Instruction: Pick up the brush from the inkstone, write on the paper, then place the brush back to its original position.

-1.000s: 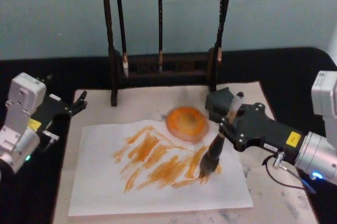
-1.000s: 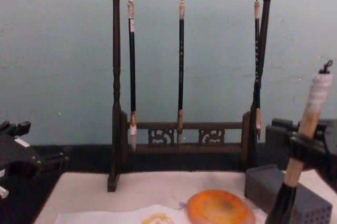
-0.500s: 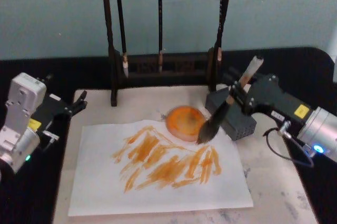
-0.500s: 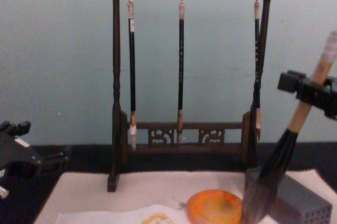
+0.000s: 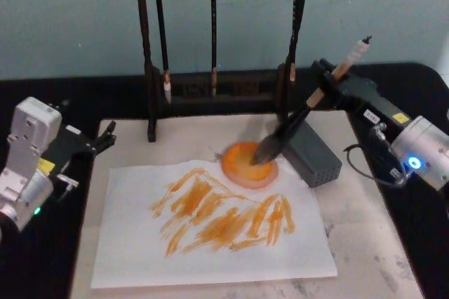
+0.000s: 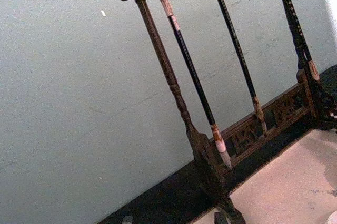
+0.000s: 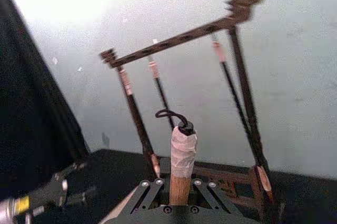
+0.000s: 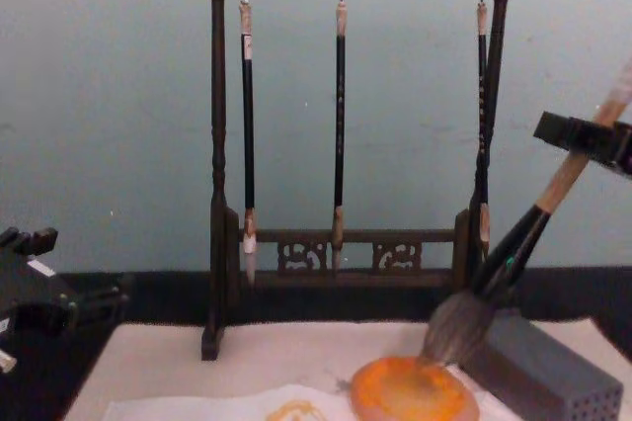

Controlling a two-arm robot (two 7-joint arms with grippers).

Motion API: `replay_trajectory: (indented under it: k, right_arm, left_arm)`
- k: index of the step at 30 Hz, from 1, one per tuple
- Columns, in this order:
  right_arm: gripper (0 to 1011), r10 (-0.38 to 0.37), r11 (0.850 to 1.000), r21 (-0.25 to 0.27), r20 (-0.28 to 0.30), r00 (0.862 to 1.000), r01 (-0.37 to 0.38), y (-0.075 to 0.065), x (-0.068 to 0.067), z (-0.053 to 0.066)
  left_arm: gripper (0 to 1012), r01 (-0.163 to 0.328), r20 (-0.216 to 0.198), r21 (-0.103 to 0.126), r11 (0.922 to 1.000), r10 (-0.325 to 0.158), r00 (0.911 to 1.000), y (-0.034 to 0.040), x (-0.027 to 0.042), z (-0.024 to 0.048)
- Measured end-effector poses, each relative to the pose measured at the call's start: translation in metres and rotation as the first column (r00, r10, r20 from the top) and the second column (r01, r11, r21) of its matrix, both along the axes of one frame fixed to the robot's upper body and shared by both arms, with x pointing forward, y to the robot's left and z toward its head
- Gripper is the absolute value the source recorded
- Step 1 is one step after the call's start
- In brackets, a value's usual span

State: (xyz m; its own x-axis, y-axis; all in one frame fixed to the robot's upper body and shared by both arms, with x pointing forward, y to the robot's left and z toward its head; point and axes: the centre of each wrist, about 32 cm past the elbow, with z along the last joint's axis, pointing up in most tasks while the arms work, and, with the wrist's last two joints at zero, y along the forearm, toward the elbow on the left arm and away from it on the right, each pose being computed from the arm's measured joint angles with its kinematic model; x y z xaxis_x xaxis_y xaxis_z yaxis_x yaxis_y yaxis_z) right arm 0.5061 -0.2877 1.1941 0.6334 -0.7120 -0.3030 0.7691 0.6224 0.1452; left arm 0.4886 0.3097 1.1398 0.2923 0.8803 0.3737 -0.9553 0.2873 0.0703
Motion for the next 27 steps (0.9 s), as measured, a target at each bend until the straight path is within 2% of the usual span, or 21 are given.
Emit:
replay_trajectory:
  k: [4,8,12,15,18,25,27]
  right_arm:
    - [154,-0.014,0.997,0.072,-0.073,0.997,0.019,-0.001,0.009,-0.002]
    - [155,-0.027,0.989,0.142,-0.149,0.988,0.048,-0.002,0.018,-0.005]
    - [154,-0.046,0.971,0.217,-0.242,0.969,0.1,-0.002,0.029,-0.011]
    - [154,-0.056,0.96,0.249,-0.282,0.958,0.129,0.0,0.034,-0.015]
    - [155,-0.063,0.954,0.261,-0.307,0.95,0.147,0.001,0.038,-0.018]
    - [154,-0.067,0.952,0.259,-0.341,0.938,0.162,0.003,0.043,-0.024]
    - [154,-0.065,0.951,0.261,-0.361,0.93,0.168,0.003,0.047,-0.027]
  left_arm:
    - [1001,0.0,0.0,0.0,1.0,0.0,1.0,0.0,0.0,0.0]
    - [1001,0.0,0.0,0.0,1.0,0.0,1.0,0.0,0.0,0.0]
    - [1001,0.0,0.0,0.0,1.0,0.0,1.0,0.0,0.0,0.0]
    - [1001,0.0,0.0,0.0,1.0,0.0,1.0,0.0,0.0,0.0]
    - [1001,0.0,0.0,0.0,1.0,0.0,1.0,0.0,0.0,0.0]
    - [1001,0.0,0.0,0.0,1.0,0.0,1.0,0.0,0.0,0.0]
    - [1001,0.0,0.0,0.0,1.0,0.0,1.0,0.0,0.0,0.0]
